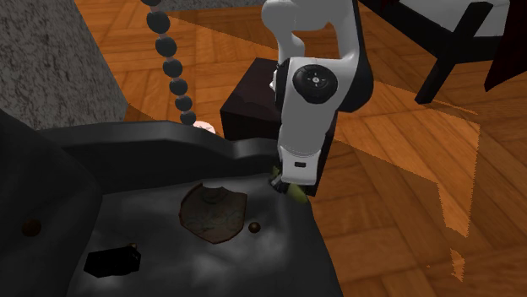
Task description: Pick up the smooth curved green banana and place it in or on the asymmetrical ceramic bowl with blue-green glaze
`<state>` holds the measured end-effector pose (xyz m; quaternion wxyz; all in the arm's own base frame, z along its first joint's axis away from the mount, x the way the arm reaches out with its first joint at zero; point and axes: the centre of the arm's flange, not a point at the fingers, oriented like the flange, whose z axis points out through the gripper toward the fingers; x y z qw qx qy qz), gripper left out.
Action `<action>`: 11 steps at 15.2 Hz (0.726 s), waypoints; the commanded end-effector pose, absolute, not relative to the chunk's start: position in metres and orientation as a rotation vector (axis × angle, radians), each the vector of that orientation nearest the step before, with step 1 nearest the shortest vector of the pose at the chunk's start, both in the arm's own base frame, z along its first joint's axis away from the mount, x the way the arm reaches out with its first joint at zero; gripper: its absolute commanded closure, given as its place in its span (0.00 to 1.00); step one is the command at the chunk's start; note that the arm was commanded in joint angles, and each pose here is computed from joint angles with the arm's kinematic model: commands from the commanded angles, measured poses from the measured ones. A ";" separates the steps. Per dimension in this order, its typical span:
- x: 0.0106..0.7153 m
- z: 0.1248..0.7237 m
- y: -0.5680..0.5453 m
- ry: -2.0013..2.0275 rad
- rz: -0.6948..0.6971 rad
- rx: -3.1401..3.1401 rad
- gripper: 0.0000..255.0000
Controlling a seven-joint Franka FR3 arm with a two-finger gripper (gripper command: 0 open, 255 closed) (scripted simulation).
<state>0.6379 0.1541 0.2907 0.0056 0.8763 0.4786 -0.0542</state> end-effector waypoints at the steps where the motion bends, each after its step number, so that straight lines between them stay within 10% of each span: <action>1: 0.638 0.301 0.154 1.498 -0.170 2.743 1.00; 11: 0.689 0.302 0.047 1.498 -0.170 2.743 1.00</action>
